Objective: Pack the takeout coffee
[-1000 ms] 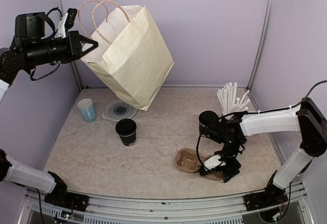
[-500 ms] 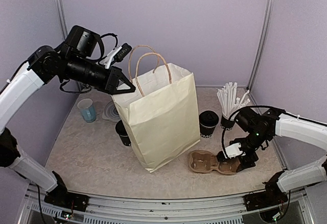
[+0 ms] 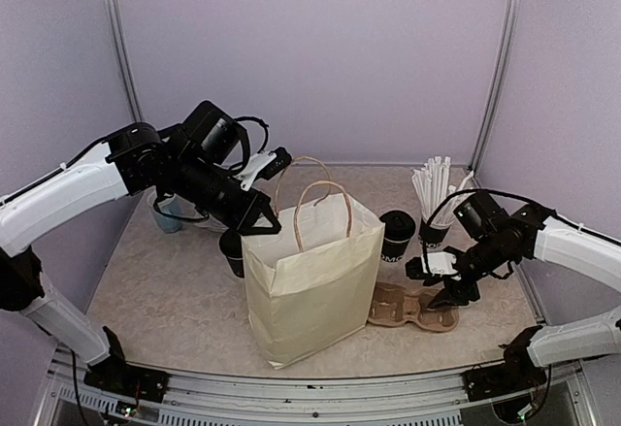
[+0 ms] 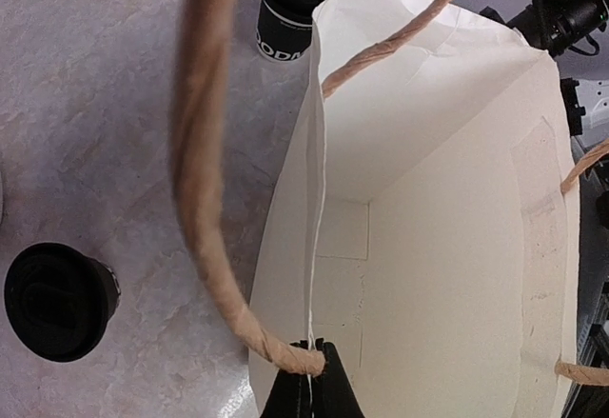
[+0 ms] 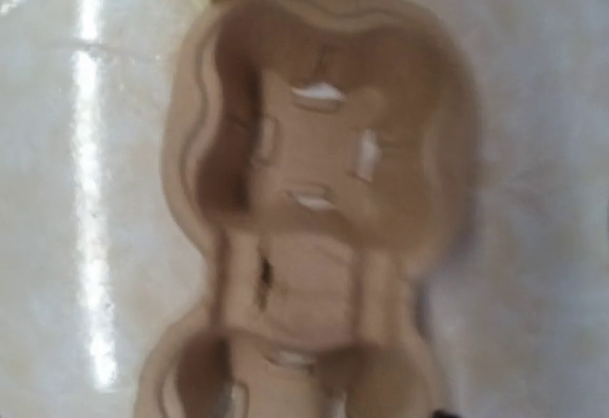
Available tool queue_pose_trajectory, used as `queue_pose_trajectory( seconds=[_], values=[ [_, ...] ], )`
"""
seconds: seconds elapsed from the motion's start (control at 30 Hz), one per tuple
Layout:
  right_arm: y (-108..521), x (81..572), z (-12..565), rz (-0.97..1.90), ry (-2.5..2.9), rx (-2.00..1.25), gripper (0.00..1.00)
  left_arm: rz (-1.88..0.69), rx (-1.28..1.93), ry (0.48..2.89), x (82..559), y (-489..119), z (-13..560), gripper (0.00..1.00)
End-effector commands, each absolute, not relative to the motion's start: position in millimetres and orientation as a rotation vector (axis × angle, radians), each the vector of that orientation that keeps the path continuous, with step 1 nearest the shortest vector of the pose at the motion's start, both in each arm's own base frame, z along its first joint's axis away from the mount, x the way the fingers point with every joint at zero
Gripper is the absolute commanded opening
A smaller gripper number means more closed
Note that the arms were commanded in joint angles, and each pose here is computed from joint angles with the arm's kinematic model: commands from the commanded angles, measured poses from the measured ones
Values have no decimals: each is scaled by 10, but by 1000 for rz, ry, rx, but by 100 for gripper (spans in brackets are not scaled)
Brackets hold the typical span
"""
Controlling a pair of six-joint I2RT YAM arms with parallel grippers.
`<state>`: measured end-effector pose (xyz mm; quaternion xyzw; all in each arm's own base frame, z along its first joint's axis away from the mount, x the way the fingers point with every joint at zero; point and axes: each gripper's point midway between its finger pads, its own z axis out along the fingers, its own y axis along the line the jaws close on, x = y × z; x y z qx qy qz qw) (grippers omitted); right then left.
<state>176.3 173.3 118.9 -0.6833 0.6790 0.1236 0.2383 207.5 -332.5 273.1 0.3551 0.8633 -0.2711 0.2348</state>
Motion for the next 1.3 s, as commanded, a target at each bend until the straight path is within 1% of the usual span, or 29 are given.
queue_pose_trajectory(
  seconds=[0.0,0.13,0.3,0.47,0.67,0.93,1.0,1.17,1.27],
  values=[
    [1875,1751,1094,485,1889,-1897,47,-708,953,2281,2251,-3444,2765,1],
    [1918,1856,981,464,1925,-1882,43,-674,950,2274,2274,-3458,2769,10],
    [1819,1962,689,371,2071,-1869,45,-659,930,2262,2292,-3439,2807,17],
    [1833,1969,612,346,2122,-1854,47,-649,913,2276,2306,-3432,2766,23],
    [1873,1941,515,356,2175,-1857,48,-633,900,2277,2312,-3395,2756,25],
    [1912,1956,433,343,2198,-1858,45,-617,893,2281,2319,-3363,2735,25],
    [1932,1971,442,342,2197,-1854,42,-621,891,2279,2317,-3366,2739,25],
    [1953,2022,479,324,2188,-1862,29,-636,885,2267,2312,-3367,2782,25],
    [1911,2019,515,291,2164,-1886,25,-648,882,2264,2316,-3358,2804,25]
  ],
)
